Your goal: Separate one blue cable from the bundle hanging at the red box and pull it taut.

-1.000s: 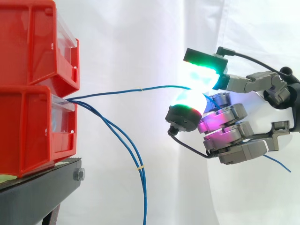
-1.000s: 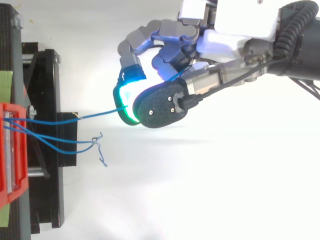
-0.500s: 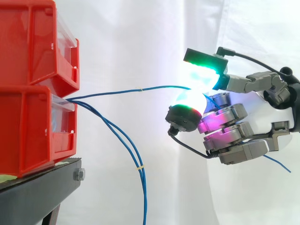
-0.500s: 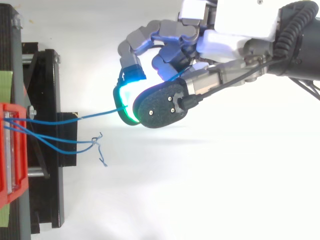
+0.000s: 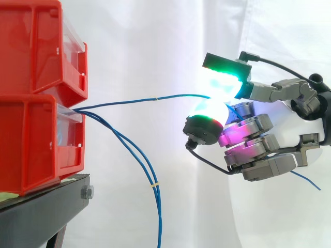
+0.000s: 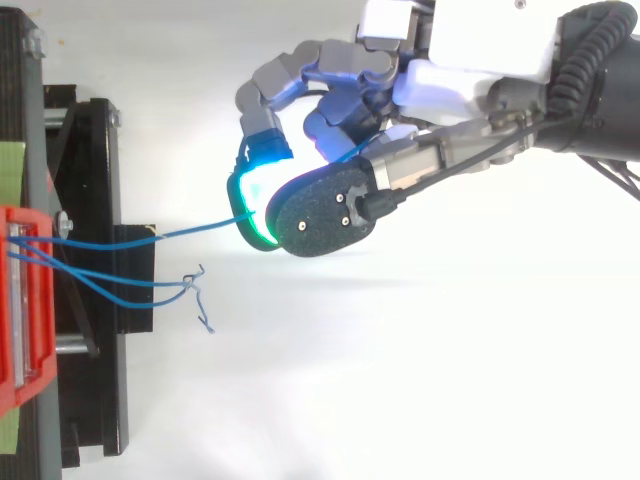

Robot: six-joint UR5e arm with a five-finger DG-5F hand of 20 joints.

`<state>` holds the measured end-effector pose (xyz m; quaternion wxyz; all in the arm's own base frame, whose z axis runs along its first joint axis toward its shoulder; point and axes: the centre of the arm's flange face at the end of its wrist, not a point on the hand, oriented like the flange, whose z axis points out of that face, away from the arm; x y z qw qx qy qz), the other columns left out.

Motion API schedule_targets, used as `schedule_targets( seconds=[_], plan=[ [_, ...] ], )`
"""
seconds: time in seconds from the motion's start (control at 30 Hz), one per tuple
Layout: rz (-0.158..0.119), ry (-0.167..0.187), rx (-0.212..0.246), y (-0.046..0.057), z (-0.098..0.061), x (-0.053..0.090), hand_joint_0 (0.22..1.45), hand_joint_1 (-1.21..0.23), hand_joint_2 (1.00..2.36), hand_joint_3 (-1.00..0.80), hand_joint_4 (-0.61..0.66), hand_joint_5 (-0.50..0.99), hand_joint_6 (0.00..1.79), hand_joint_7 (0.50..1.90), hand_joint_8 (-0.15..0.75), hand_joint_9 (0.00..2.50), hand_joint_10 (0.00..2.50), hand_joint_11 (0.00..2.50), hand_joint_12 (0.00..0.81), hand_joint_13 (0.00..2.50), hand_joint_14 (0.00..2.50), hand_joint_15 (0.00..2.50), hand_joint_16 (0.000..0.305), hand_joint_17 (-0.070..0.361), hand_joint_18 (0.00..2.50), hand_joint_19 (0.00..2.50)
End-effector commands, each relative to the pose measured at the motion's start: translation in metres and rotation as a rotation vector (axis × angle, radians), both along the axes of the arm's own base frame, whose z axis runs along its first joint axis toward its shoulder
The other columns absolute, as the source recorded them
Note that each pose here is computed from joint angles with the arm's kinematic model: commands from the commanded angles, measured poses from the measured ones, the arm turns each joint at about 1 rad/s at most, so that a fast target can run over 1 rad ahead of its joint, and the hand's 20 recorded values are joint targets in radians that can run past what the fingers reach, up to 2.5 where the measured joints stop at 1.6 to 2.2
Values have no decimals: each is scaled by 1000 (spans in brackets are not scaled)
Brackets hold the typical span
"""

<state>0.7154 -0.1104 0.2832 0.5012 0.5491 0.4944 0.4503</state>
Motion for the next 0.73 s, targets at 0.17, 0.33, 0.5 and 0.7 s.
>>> schedule_targets(
  seconds=[0.17,0.33,0.5,0.7],
  plan=[
    [-1,0,0,0,0,0,779,-750,1011,-356,33,-234,886,1395,292,801,2066,1616,332,738,2500,1816,25,56,1310,1813],
    [-1,0,0,0,0,0,779,-751,1012,-355,33,-234,885,1396,296,804,2060,1620,338,742,2500,1829,25,56,1315,1807],
    [-1,-1,0,0,1,0,781,-752,1011,-356,33,-233,884,1396,297,806,2051,1628,336,741,2500,1828,25,56,1315,1808],
    [-1,0,0,0,0,0,780,-754,1012,-353,33,-233,884,1398,291,809,2043,1615,332,740,2500,1811,25,56,1317,1802]
  ],
)
